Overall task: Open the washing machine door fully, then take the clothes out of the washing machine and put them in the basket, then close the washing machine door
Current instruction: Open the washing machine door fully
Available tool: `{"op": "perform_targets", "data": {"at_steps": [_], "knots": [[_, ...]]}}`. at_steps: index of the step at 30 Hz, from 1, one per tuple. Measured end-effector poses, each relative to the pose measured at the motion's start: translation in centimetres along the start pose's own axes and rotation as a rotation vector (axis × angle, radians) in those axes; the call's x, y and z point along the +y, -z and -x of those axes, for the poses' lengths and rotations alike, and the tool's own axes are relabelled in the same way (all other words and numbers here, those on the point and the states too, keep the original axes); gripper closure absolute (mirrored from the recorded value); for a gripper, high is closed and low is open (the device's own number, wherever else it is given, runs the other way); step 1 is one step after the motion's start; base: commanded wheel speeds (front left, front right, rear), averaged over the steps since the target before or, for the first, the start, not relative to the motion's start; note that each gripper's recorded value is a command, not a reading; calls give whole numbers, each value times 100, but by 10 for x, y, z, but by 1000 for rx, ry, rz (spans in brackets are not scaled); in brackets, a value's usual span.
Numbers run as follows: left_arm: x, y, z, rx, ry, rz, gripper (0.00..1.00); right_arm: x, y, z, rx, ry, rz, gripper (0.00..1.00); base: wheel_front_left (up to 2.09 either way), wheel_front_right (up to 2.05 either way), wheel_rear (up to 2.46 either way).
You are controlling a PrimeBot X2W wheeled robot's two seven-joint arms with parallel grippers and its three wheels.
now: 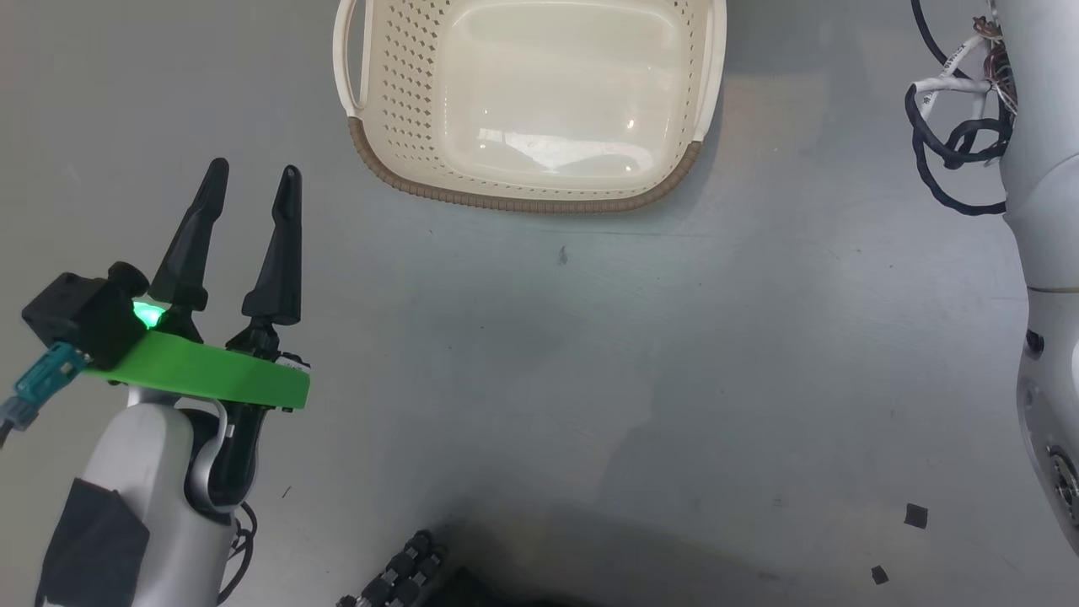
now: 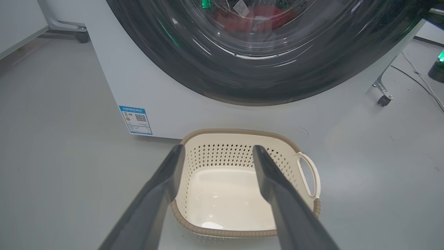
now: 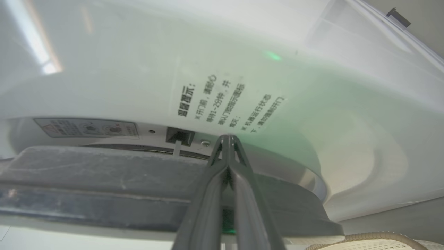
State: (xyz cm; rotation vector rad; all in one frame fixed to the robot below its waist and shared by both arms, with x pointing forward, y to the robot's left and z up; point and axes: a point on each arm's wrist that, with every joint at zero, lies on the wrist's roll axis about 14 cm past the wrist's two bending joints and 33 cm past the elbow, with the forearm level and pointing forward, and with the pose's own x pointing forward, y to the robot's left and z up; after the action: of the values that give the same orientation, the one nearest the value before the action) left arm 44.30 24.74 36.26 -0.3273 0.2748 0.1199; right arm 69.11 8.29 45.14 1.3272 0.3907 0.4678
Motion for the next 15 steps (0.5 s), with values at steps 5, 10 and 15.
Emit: {"op": "perform_targets", "data": {"at_steps": [5, 10, 15], "knots": [[-1, 1, 0, 0, 1, 3, 0, -2, 3, -1, 26, -10, -14, 100, 0, 0, 0], [0, -4, -3, -14, 0, 4, 0, -6, 10, 0, 65, -6, -2, 100, 0, 0, 0], [1, -9, -3, -27, -4, 5, 0, -8, 15, 2, 91, -8, 10, 100, 0, 0, 0]]}}
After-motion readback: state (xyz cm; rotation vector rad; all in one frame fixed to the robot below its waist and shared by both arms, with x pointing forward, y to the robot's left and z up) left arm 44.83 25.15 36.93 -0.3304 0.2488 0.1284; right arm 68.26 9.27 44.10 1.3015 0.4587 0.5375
